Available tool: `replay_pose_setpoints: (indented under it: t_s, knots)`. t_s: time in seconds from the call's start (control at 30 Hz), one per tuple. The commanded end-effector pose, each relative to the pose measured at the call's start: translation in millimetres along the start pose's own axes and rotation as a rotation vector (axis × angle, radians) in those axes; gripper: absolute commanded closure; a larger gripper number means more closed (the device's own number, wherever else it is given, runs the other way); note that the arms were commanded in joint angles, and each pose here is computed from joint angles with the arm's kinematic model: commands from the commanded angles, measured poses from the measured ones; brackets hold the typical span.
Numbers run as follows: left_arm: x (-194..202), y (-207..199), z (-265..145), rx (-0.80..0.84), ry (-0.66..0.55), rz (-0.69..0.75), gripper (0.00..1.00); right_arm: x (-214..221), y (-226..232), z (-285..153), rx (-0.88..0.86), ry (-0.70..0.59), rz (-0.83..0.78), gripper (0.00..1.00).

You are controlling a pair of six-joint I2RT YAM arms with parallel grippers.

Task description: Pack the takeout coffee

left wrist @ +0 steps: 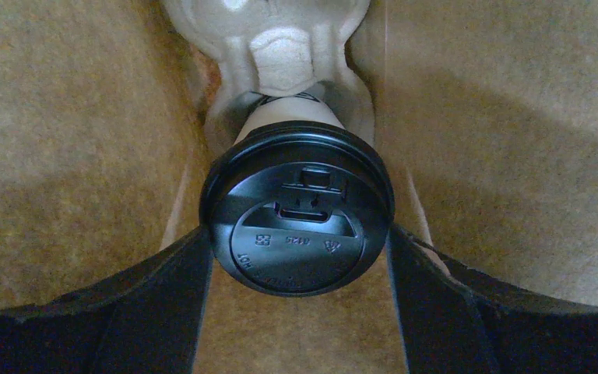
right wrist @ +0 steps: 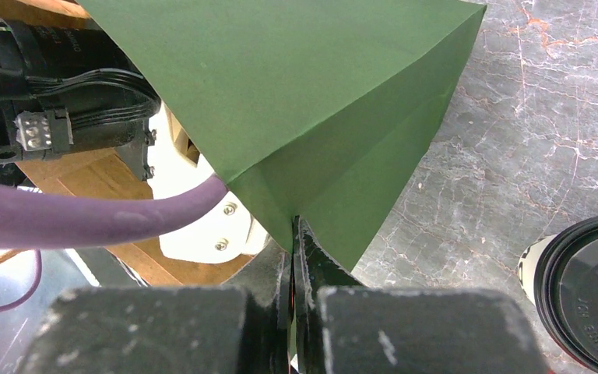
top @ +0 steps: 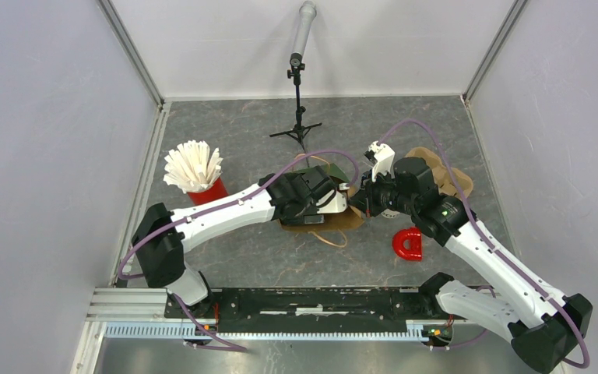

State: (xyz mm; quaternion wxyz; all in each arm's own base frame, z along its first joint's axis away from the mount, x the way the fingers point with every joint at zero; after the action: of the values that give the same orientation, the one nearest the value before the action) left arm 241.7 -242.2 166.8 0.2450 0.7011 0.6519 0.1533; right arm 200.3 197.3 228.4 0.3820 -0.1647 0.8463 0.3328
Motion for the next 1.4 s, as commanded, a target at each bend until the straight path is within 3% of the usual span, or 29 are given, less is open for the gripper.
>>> replay_pose_setpoints:
  t_s: [0.0,0.07,0.2,0.5,0.77,1.03,1.37]
  knots:
    - [-13,2,-16,0.013,-0.079,-0.05,0.38,0,2,1,-0.012,0.011,-0.008,1.0]
    - [-13,0,-15,0.018,-0.077,-0.049,0.45,1,2,1,-0.011,0.011,-0.007,1.0]
    - [-13,0,-15,0.017,-0.073,-0.05,0.47,2,2,1,-0.011,0.013,-0.008,1.0]
    - [-12,4,-20,-0.002,-0.069,-0.061,0.18,1,2,2,-0.014,0.015,-0.01,1.0]
    - [-12,5,-22,-0.009,-0.072,-0.074,0.03,2,2,2,-0.014,0.013,-0.005,1.0]
    - [-11,5,-25,-0.008,-0.072,-0.076,0.09,1,3,1,-0.017,0.013,-0.005,1.0]
    - [-12,7,-28,-0.024,-0.07,-0.083,0.02,2,3,0,-0.019,0.011,-0.002,1.0]
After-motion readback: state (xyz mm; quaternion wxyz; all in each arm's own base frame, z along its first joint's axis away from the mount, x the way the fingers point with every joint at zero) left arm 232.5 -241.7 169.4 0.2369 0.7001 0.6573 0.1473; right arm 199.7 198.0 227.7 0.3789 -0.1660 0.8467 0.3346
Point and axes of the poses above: each gripper's point midway between its finger pads, its own z axis out along the fingers, its own y axis along the line the jaws close on, x = y × z, the point moved 3 cm from there along -z, back along the fingers, and after that the axes turned 7 degrees about z, right-handed, at the moved point
